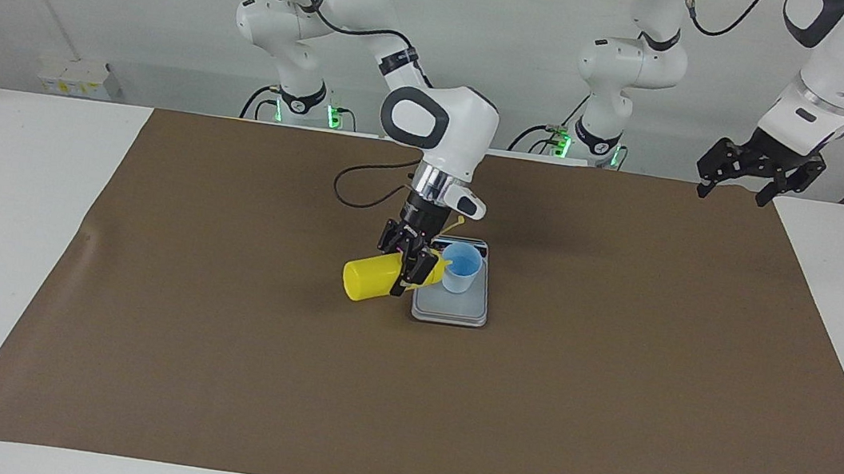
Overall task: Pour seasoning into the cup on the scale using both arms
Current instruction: 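Hold the tilted bottle over the cup to pour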
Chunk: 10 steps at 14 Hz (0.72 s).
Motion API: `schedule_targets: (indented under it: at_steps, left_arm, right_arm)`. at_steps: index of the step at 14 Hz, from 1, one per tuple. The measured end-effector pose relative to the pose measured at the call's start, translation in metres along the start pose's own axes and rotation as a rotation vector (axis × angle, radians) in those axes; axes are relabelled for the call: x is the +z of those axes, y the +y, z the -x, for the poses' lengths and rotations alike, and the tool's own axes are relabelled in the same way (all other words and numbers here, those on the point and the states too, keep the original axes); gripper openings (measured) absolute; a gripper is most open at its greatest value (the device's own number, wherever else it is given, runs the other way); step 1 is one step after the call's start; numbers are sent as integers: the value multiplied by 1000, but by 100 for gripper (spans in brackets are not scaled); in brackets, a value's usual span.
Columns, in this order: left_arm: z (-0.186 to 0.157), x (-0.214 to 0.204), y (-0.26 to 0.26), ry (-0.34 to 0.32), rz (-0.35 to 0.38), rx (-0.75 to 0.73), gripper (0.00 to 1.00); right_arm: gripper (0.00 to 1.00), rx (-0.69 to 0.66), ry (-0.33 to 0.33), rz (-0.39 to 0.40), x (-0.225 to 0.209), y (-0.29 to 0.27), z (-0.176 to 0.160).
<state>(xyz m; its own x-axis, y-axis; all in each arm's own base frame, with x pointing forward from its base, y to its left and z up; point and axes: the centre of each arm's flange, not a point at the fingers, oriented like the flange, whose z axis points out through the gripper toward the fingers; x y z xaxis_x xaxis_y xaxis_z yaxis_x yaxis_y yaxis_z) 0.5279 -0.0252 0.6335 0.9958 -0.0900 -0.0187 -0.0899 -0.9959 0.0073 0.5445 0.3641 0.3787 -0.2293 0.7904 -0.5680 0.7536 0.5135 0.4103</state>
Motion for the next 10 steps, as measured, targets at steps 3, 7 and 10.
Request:
schedule_targets:
  at_steps: [3,7,10]
  left_arm:
    - [0,0,0,0,0,0,100]
    - [0,0,0,0,0,0,100]
    - [0,0,0,0,0,0,100]
  right_arm:
    - [55,0,0,0,0,0,0]
    - [55,1,0,0,0,0,0]
    - [55,19,0,2,0,2,2]
